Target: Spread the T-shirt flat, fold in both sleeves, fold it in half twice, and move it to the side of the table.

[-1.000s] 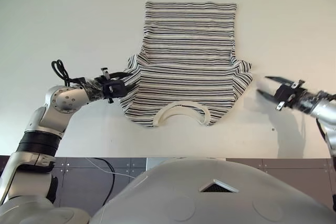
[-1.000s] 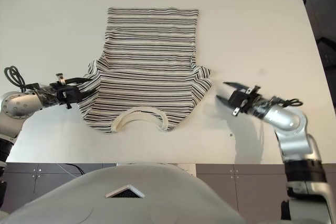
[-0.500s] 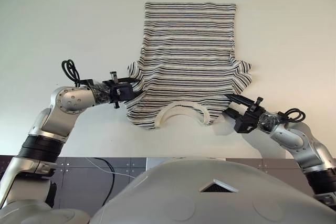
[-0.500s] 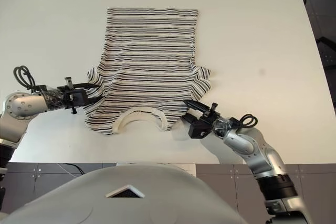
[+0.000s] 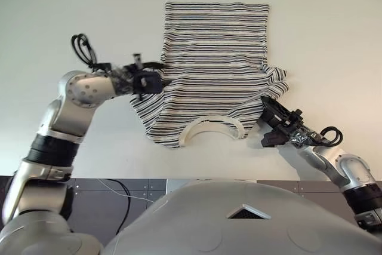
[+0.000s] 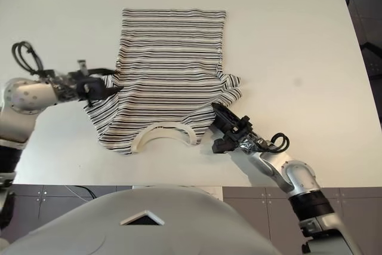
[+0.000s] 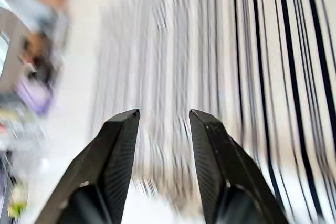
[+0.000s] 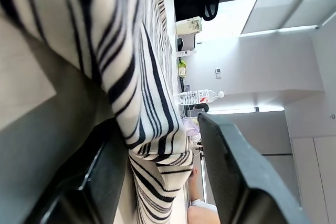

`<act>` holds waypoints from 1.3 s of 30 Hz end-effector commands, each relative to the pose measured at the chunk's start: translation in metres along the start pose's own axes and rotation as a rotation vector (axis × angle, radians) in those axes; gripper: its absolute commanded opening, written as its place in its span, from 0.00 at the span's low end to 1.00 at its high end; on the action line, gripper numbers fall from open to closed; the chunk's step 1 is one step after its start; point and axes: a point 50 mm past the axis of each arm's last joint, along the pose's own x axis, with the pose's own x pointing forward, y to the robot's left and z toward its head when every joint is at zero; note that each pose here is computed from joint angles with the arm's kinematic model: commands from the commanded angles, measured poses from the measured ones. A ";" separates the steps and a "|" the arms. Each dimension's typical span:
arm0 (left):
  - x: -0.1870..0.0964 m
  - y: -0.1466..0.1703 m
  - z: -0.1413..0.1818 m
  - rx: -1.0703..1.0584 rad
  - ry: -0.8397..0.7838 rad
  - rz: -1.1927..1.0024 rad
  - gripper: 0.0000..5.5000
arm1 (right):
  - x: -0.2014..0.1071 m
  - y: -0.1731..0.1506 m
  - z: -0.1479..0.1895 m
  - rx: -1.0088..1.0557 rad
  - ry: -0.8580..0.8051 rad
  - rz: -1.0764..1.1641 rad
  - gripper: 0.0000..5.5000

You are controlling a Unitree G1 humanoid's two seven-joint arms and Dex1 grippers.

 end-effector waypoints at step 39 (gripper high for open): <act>0.029 -0.103 -0.042 -0.094 0.162 -0.278 0.32 | 0.005 -0.135 -0.021 0.080 0.008 -0.402 0.41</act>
